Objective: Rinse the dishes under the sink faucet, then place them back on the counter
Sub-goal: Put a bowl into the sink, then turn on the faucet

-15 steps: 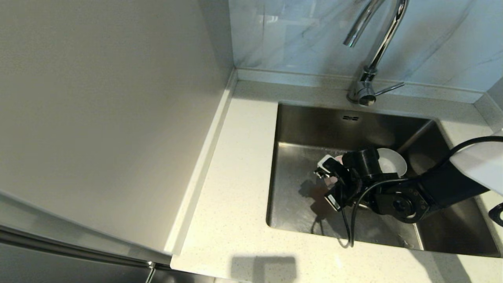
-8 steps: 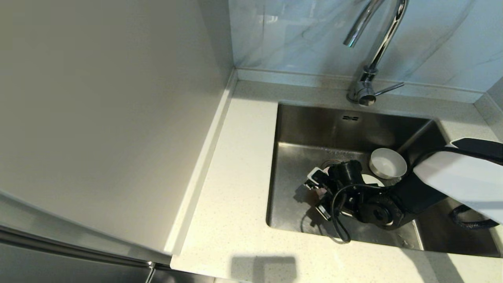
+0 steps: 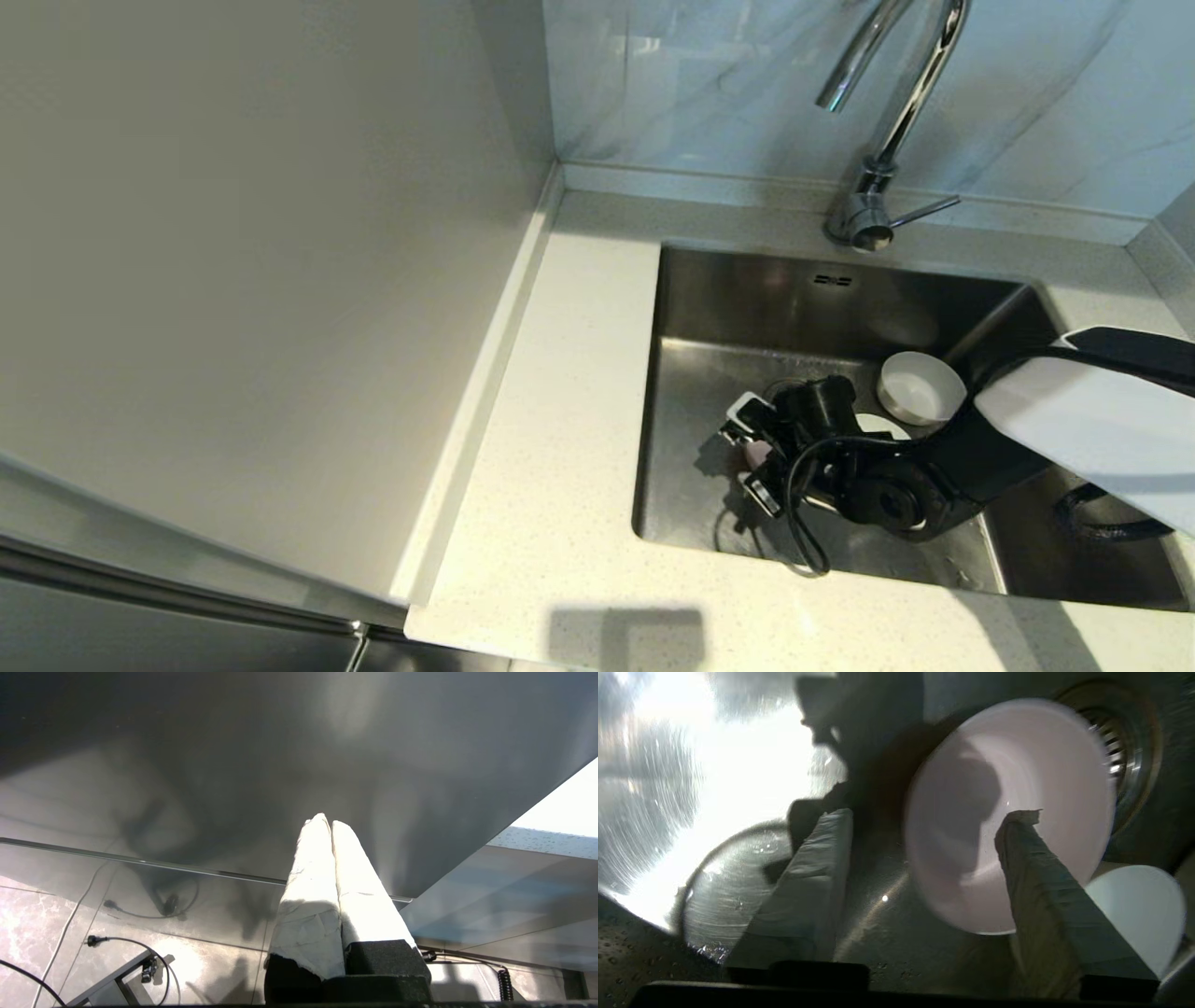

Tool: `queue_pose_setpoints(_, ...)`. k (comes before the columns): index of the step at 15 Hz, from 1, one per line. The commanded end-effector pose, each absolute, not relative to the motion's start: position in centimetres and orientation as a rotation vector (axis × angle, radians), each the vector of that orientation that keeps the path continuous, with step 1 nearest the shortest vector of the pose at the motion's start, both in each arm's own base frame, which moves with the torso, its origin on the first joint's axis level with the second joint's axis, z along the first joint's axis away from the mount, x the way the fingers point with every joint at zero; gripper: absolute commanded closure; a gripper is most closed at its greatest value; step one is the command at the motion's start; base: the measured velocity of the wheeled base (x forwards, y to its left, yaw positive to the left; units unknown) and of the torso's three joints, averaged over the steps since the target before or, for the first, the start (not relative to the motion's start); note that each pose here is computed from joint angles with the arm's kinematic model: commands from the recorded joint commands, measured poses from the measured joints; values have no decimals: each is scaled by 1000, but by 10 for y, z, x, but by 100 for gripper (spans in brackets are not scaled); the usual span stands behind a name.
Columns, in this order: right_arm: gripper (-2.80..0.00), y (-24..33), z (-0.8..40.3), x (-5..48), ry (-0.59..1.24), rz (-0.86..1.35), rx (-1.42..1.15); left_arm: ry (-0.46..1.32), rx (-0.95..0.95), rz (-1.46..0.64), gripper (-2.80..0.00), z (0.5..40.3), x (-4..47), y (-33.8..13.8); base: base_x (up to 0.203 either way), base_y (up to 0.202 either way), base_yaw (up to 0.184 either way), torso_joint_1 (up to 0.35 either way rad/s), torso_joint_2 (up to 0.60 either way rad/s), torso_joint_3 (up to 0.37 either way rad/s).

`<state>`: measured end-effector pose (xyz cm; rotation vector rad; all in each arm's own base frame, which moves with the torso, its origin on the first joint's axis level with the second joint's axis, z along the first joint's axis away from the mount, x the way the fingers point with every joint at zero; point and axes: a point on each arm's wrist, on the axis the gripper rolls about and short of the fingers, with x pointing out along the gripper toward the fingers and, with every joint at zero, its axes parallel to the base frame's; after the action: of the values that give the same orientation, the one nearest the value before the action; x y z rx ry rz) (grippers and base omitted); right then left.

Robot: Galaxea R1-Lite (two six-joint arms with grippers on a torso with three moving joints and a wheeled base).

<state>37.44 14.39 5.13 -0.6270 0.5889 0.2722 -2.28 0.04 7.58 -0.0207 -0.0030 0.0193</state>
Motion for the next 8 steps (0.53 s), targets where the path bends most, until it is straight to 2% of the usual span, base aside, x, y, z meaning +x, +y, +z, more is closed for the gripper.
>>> queue_pose_setpoints(1,-280,135,92,369,498,238,-597,-6,-22,20,0,76,-23,0,0,0,0,0,0,0)
queue_pose_setpoints(5,-280,91,170,338,394,162,-542,-6,-22,20,0,76,-23,0,0,0,0,0,0,0)
queue_pose_setpoints(8,-280,38,199,307,547,70,-525,-6,-22,20,0,76,-23,0,0,0,0,0,0,0)
